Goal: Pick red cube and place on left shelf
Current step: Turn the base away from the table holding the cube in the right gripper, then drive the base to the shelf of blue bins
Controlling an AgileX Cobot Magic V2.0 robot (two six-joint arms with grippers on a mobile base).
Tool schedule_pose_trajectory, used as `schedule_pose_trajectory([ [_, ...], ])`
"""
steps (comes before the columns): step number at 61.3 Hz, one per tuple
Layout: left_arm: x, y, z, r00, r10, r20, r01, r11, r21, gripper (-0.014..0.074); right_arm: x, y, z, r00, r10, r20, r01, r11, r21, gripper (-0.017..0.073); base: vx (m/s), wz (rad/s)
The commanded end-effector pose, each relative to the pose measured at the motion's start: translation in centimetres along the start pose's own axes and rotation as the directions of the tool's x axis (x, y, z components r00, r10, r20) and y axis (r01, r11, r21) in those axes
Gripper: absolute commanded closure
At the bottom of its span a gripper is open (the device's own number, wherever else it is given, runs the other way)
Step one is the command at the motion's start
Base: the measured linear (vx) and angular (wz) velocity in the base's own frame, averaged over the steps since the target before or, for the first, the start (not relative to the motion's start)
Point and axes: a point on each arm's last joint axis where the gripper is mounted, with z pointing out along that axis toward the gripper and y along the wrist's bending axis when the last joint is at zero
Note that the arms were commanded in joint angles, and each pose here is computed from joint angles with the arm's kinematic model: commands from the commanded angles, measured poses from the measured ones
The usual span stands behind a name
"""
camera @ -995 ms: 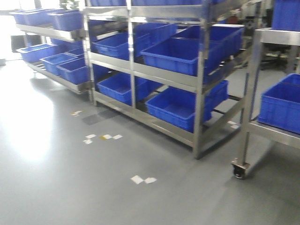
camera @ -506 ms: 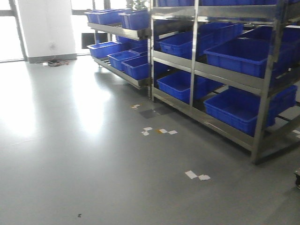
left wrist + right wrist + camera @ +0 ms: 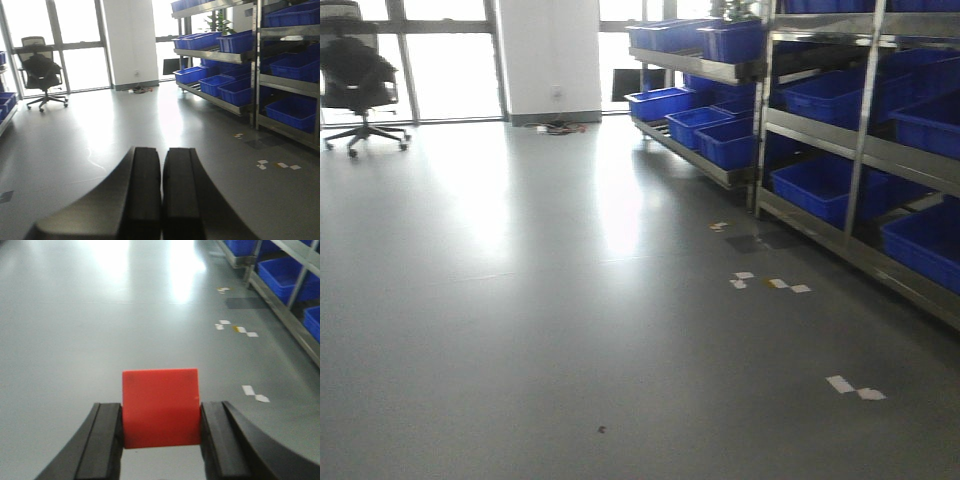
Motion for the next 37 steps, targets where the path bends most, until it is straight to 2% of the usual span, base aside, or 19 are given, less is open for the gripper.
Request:
schedule_pose_trajectory([
  [1,0.05,0.05,0.09,0.999,-0.004,0.053,0.005,1.0,-0.006,0.0488,-1.84,0.11,-0.36,0.992,-0.008,0.125,0.009,1.0,-0.011,0.0494,-0.08,0.44],
  [20,0.05,0.05,0.09,0.999,-0.004,0.053,0.005,1.0,-0.006,0.0488,-1.84,0.11,-0.36,0.992,-0.008,0.125,0.009,1.0,-0.011,0.0494,-0.06,0.49],
  [37,0.05,0.05,0.09,0.999,-0.004,0.053,0.005,1.0,-0.006,0.0488,-1.84,0.11,-0.36,0.992,-0.008,0.125,0.009,1.0,-0.011,0.0494,0.0,0.23],
])
